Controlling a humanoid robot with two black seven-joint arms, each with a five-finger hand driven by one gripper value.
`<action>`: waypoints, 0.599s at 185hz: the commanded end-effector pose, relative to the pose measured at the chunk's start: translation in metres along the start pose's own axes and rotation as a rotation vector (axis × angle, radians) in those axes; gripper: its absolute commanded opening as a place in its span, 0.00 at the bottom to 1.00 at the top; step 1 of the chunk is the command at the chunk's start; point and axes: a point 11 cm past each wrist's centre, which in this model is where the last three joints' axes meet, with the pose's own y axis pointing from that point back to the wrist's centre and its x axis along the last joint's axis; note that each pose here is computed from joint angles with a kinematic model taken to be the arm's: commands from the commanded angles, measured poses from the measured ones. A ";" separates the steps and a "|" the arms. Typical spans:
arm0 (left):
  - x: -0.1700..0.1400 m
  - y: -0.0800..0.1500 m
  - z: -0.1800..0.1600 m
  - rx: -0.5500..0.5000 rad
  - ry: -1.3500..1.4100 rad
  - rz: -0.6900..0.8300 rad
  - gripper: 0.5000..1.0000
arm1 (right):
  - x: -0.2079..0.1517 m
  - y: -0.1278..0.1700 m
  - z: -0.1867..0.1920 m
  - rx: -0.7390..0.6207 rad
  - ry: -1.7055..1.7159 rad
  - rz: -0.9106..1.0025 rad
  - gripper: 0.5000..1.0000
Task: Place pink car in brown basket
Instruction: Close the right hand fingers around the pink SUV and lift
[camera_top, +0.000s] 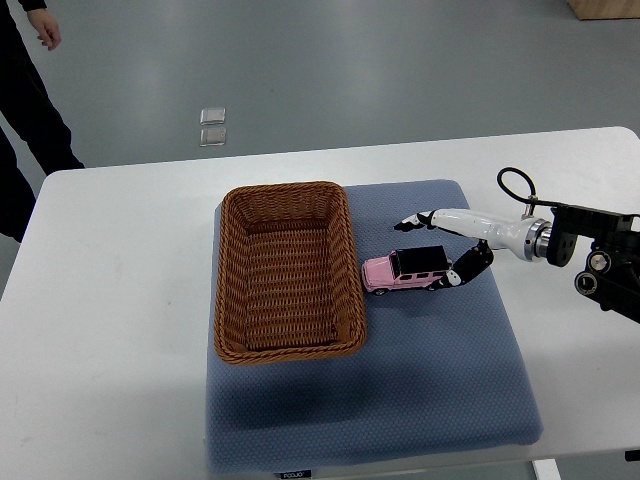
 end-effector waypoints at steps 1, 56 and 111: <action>0.000 0.000 0.000 0.000 0.000 0.000 1.00 | -0.005 0.000 0.002 -0.007 0.004 -0.015 0.54; 0.001 0.000 0.000 0.000 0.000 0.002 1.00 | -0.001 0.002 0.014 -0.045 0.031 0.023 0.00; 0.001 0.000 0.000 0.000 0.000 0.002 1.00 | 0.059 0.019 0.014 -0.046 0.067 0.228 0.00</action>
